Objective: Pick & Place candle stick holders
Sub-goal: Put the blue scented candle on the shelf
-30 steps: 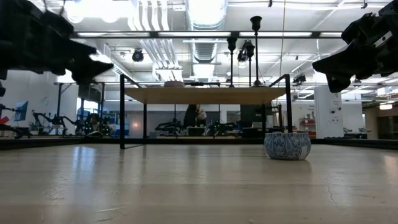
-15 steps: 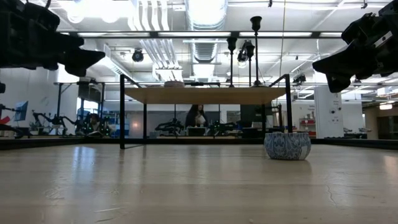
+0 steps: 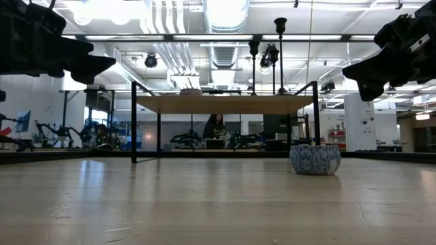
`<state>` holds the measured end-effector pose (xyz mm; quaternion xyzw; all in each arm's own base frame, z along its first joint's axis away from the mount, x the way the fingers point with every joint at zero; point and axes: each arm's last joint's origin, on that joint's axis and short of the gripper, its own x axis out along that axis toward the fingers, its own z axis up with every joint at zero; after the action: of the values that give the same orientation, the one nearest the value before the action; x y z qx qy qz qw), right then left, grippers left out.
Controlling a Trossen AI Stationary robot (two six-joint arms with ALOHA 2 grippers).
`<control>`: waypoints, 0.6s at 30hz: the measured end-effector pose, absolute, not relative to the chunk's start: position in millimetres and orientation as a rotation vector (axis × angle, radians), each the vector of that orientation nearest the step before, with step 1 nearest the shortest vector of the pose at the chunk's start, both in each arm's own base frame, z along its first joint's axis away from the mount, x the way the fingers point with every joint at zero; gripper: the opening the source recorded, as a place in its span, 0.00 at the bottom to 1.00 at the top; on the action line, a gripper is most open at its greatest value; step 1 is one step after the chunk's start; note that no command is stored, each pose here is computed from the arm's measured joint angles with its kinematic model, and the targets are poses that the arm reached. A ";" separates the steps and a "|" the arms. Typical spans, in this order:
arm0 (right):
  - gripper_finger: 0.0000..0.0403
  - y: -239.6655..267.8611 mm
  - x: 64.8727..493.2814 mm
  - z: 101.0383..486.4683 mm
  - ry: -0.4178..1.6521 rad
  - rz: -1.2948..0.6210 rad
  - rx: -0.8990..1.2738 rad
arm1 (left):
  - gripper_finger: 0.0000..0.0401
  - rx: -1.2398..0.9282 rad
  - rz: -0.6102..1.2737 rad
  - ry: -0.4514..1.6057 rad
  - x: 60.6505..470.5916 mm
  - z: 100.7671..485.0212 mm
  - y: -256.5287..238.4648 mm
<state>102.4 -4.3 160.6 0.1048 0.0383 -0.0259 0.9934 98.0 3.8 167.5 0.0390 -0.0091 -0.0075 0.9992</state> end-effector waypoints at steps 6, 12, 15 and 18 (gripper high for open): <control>0.02 -4.3 102.4 160.6 0.077 -0.052 0.210 | 0.87 0.078 -0.017 -0.019 98.1 167.6 3.8; 0.02 -4.3 102.4 160.5 0.077 -0.052 0.210 | 0.87 0.077 -0.018 -0.021 98.1 167.8 3.7; 0.02 -4.3 102.4 160.6 0.077 -0.052 0.210 | 0.87 0.077 -0.021 -0.022 98.1 167.9 3.7; 0.02 -4.3 102.5 160.5 0.077 -0.052 0.208 | 0.87 0.076 -0.021 -0.023 98.1 168.0 3.7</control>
<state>102.5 -4.3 160.5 0.1038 0.0384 -0.0258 0.9935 98.1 3.7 168.0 0.0381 -0.0116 -0.0106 0.9992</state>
